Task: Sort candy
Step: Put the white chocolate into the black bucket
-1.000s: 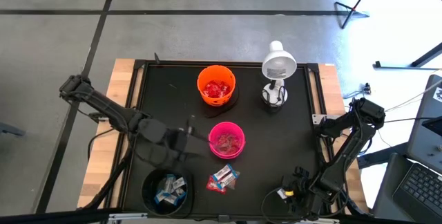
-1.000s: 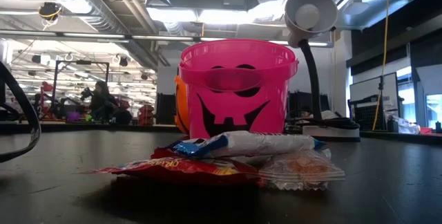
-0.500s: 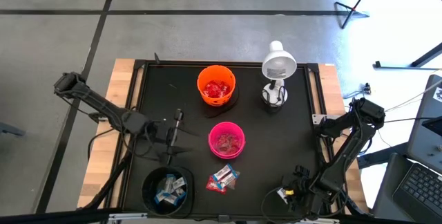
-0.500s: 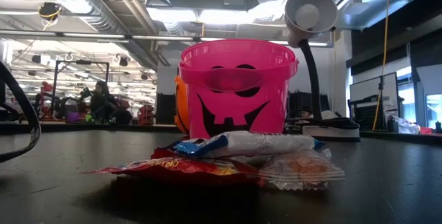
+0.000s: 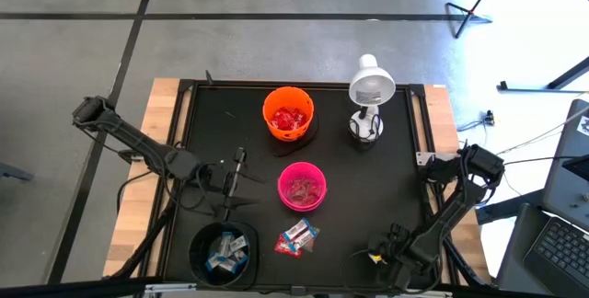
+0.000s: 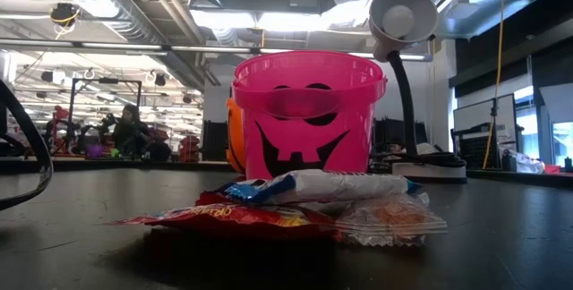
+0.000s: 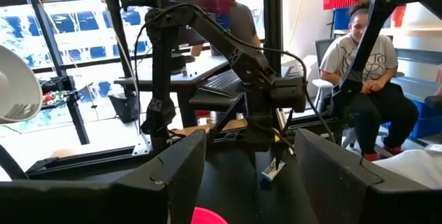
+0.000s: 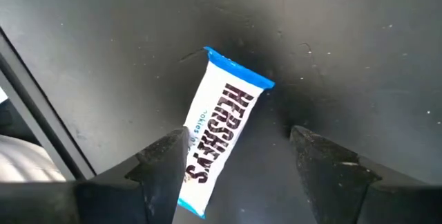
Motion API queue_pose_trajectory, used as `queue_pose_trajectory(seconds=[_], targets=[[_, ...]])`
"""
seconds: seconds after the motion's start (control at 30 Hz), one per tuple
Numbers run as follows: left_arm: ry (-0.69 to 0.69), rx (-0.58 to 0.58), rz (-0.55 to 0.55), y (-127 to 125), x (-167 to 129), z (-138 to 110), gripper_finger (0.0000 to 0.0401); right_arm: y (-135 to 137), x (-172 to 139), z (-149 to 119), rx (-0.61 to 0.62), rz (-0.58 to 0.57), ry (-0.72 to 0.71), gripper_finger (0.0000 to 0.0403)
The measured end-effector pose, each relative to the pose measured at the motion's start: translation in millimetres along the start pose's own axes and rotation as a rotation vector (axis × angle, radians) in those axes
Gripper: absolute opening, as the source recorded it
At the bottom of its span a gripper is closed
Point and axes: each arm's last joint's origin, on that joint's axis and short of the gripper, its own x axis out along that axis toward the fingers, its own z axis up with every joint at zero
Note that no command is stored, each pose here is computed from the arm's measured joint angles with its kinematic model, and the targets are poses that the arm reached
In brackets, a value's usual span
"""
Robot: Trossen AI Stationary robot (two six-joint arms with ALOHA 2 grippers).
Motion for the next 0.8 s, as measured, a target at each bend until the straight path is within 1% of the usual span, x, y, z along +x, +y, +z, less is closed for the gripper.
queue_pose_trajectory(seconds=[0.23,0.33,0.43,0.53,0.6,0.67,0.8], targets=[[0.000,0.002,-0.002,0,0,0,0.0213,0,5,-1,0.003,-0.023,0.013,0.0253],[0.000,0.002,-0.002,0,0,0,0.0213,-2,5,-1,0.022,-0.043,0.017,0.0253],[0.000,0.002,-0.002,0,0,0,0.0213,-7,5,-1,0.028,-0.093,0.020,0.0253],[0.000,0.002,-0.002,0,0,0,0.0213,-14,1,-2,0.059,-0.184,0.028,0.0253],[0.000,0.002,-0.002,0,0,0,0.0213,-15,-4,-2,0.055,-0.209,0.030,0.0253],[0.000,0.001,-0.002,0,0,0,0.0213,-13,-9,-1,0.051,-0.200,0.017,0.0253],[-0.001,-0.004,-0.002,0,0,0,0.0213,-4,-25,2,0.053,-0.126,-0.039,0.0252]])
